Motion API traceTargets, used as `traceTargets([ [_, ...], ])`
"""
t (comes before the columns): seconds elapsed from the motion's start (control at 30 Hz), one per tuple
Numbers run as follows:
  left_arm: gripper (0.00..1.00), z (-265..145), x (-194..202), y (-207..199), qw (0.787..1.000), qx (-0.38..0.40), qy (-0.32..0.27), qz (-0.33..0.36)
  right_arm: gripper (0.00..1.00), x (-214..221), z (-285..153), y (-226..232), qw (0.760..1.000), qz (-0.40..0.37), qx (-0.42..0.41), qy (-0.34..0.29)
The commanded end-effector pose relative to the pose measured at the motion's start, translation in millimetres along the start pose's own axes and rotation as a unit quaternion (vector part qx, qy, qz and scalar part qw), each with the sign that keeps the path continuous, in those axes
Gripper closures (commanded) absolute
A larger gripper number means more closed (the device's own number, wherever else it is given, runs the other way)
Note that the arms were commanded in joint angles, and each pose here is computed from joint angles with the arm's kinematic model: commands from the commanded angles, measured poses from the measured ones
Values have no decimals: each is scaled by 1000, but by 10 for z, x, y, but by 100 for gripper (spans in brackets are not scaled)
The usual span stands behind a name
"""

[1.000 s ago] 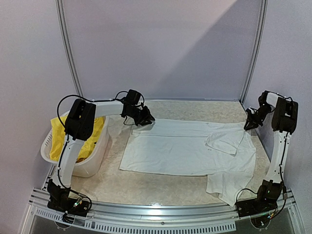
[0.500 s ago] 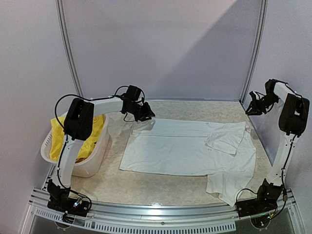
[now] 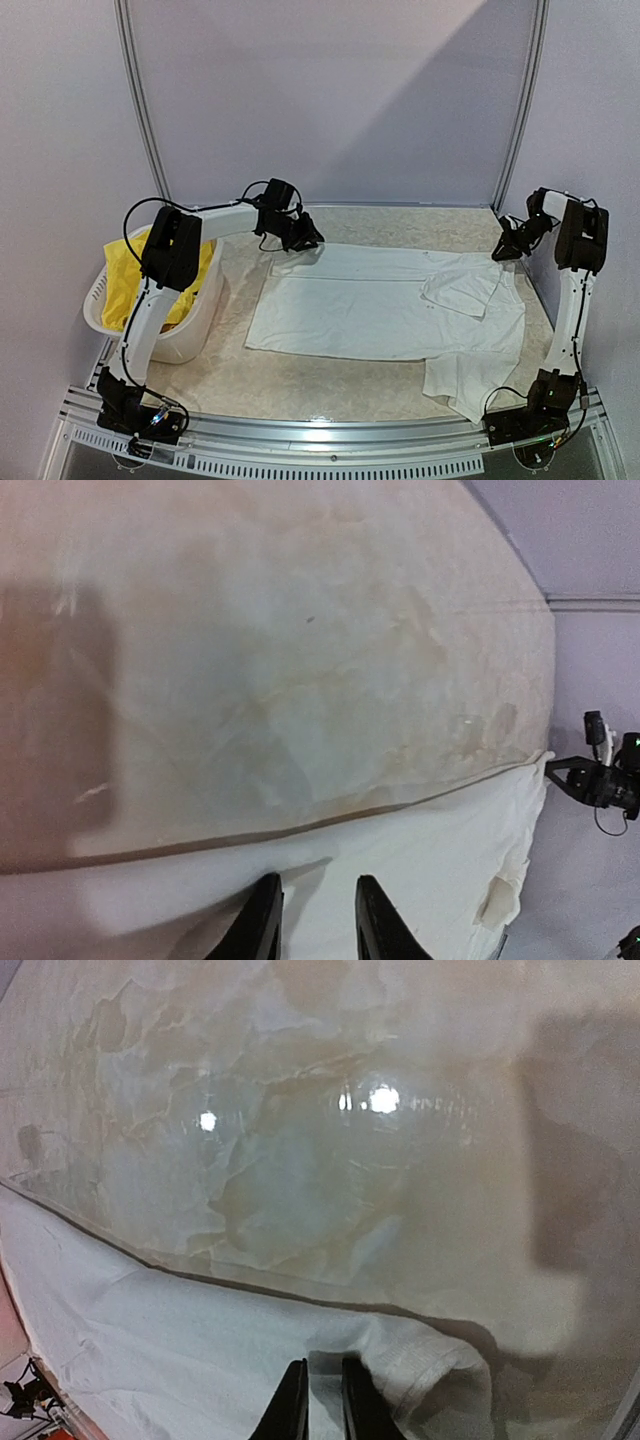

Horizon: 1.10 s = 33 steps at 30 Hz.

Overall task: Fold and stack the mixed laundry pile
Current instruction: Smooth out the 1/3-folded T-shirt at the center of the board.

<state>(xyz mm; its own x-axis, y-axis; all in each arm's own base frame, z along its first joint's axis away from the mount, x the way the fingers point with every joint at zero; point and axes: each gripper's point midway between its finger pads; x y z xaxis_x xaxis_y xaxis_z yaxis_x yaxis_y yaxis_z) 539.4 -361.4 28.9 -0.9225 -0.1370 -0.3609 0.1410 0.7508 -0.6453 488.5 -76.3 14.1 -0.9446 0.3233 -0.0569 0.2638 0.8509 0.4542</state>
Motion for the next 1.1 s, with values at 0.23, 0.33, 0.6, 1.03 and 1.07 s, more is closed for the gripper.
traceTargets([
  [0.23, 77, 2, 181, 710, 995, -88, 26, -46, 83, -237, 46, -603, 986, 31, 162, -30],
  [0.33, 78, -24, 77, 730, 995, -87, 11, -43, 82, -304, 94, -576, 987, 26, 155, -31],
  [0.6, 73, -328, -361, -32, 998, -13, -45, 31, 75, -129, -328, -14, 996, -15, 78, -40],
  [1.03, 61, -994, 141, -1591, 969, 37, -41, 243, 75, 1339, -757, 1364, 942, -332, 48, -25],
  [1.07, 60, -942, 279, -1687, 967, 51, -28, 249, 76, 1475, -689, 1382, 932, -359, 53, -12],
])
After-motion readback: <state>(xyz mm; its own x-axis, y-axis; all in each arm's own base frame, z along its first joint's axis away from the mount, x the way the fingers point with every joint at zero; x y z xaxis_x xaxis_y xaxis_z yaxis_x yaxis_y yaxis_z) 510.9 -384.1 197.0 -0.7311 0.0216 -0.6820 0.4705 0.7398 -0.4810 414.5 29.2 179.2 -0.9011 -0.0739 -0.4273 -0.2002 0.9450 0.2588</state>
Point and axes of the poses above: each gripper's point midway between its finger pads, its own z axis out along the fingers, its own y axis along the line the jaws close on, x = y × z, and after that the axes turned 10 degrees about z, right-handed
